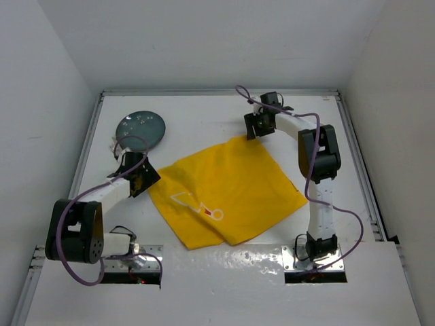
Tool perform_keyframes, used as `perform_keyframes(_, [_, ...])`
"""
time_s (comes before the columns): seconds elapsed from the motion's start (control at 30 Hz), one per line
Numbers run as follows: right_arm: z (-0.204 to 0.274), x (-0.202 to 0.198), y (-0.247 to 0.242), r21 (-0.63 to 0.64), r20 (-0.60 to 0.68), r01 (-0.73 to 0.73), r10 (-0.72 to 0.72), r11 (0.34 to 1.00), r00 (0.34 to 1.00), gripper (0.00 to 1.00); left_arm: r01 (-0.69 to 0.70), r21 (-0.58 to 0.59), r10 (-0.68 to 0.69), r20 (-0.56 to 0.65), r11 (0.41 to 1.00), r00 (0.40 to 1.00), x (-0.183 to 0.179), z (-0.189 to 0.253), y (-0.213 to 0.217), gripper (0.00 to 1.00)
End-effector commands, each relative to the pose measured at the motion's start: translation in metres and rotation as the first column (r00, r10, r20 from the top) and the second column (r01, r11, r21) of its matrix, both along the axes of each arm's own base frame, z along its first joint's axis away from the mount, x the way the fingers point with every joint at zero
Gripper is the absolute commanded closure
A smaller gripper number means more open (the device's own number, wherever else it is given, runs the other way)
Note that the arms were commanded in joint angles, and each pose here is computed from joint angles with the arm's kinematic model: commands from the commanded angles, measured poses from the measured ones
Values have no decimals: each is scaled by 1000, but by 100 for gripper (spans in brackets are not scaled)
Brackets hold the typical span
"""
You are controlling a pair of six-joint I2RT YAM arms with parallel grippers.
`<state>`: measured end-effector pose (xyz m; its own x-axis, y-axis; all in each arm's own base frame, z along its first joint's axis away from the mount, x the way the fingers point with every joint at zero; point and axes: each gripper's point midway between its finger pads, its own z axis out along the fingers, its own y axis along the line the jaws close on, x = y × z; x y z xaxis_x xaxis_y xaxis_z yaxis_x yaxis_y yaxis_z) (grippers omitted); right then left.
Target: Set the dinner table for one person
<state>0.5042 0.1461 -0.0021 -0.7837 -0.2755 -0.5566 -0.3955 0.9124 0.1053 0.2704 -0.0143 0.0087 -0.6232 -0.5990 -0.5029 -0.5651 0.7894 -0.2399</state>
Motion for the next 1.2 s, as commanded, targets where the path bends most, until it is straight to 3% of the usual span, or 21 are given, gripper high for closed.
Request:
perform_keyframes(0.0, [4,10,5,1,29,-17,17,1000,999,39,-25,5,25,32,1000,999,13,2,5,31])
perform_keyframes(0.37, [-6,9,11,-85,-9,-36,36,996,999,38,-32,23,32,-13,999,999,15,-9,8,38])
perform_keyframes(0.67, [-24,0,13,-157,-97,-79,65,984,993,42,-20,31,24,-114,999,993,10,-27,8,76])
perform_keyframes(0.8, [-30,-3,10,-182,-131,-77,54,980,990,56,-15,30,18,-110,999,994,12,-27,7,88])
perform_keyframes(0.9, [-30,-3,8,-187,-132,-60,35,981,991,77,0,37,4,-111,999,994,18,-25,8,97])
perform_keyframes(0.93, [-30,-2,5,-189,-127,-40,16,981,992,91,4,39,1,-110,999,994,20,-24,8,99])
perform_keyframes(0.97, [-29,-1,3,-181,-122,-9,-13,983,992,98,7,44,-3,-99,999,995,27,-19,8,100])
perform_keyframes(1.17, [-16,1,-50,-205,-53,224,-239,953,970,100,53,103,-47,-60,993,997,60,4,14,100])
